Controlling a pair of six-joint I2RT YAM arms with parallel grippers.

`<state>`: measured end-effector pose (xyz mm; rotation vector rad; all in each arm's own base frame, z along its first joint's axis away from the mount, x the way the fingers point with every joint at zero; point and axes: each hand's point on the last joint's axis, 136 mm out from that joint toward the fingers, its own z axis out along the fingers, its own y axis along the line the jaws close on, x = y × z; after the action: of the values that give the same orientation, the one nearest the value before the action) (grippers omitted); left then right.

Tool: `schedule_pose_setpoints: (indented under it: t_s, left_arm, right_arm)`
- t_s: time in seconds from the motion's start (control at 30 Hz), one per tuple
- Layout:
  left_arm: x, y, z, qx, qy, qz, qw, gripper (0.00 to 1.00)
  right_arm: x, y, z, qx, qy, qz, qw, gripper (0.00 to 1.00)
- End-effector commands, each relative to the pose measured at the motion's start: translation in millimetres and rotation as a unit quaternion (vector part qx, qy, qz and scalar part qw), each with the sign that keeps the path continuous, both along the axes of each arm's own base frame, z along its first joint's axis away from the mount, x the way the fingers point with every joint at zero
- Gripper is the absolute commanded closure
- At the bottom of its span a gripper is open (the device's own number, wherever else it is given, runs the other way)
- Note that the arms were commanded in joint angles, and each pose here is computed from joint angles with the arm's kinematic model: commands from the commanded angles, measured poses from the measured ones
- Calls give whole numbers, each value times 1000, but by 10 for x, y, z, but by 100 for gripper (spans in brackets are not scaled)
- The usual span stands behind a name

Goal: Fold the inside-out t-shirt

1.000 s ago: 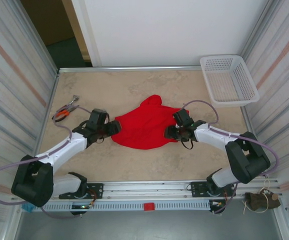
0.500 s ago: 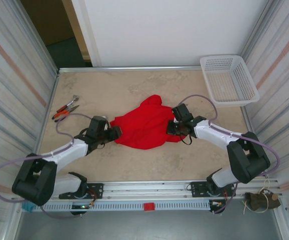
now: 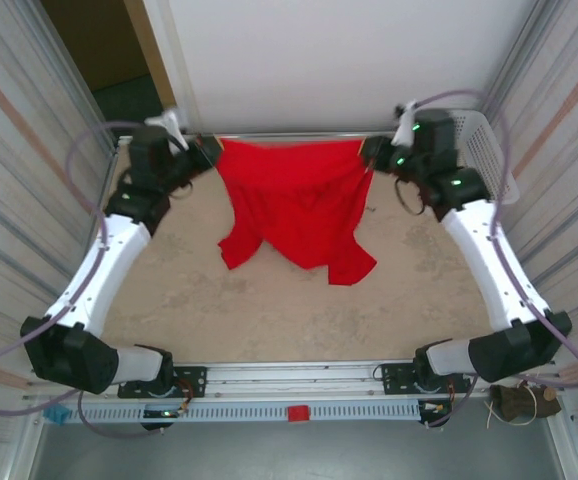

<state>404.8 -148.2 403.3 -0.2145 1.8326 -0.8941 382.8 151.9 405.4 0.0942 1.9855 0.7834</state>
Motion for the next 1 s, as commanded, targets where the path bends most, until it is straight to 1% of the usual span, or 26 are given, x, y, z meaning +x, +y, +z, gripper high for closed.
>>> schedule_pose_setpoints:
  t_s: [0.0, 0.13, 0.23, 0.4, 0.47, 0.5, 0.57, 0.63, 0.67, 0.73, 0.8, 0.87, 0.9, 0.93, 0.97]
  left_arm:
    - [-263, 7, 796, -34, -58, -21, 998, 100]
    - [-529, 31, 1423, -72, -119, -33, 990, 100]
    - [-777, 74, 1674, -98, -151, -37, 983, 100]
    - [-1170, 138, 1918, -114, -185, -37, 975, 100]
    - [-1238, 141, 1929, -117, -186, -37, 975, 100]
    - [-1228, 147, 1890, -117, -179, -32, 976, 100]
    - [-1123, 154, 1750, -107, -160, -20, 981, 100]
    - [-916, 171, 1522, -93, -131, 2, 987, 100]
    - [-804, 169, 1413, -87, -118, 6, 989, 100]
    - [-556, 182, 1205, -80, -91, 14, 993, 100]
    - [-254, 217, 1002, -70, -64, 22, 995, 100]
    - [63, 205, 876, -59, -54, 13, 997, 100]
    - [249, 227, 798, -58, -39, 13, 997, 100]
    - [403, 210, 803, -55, -44, 3, 997, 100]
    - [550, 201, 785, -53, -43, -5, 998, 100]
  right_arm:
    - [-351, -57, 883, 48, -85, 27, 995, 100]
    - [-675, -182, 1529, 82, -160, 29, 983, 100]
    - [-929, -249, 1782, 96, -195, 30, 976, 100]
    - [-1252, -298, 1998, 114, -232, 37, 965, 100]
    - [-1284, -284, 2012, 118, -235, 44, 964, 100]
    - [-1246, -270, 1975, 117, -230, 45, 965, 100]
    - [-1081, -246, 1813, 111, -208, 40, 971, 100]
    - [-825, -213, 1564, 102, -176, 33, 979, 100]
    - [-724, -201, 1471, 100, -164, 30, 981, 100]
    - [-416, -185, 1216, 92, -129, 23, 987, 100]
    - [-92, -205, 987, 86, -98, 16, 991, 100]
    - [226, -264, 795, 84, -73, 5, 994, 100]
    - [410, -290, 711, 84, -63, 3, 995, 100]
    - [586, -322, 641, 85, -52, -1, 995, 100]
    - [705, -323, 656, 89, -53, 5, 995, 100]
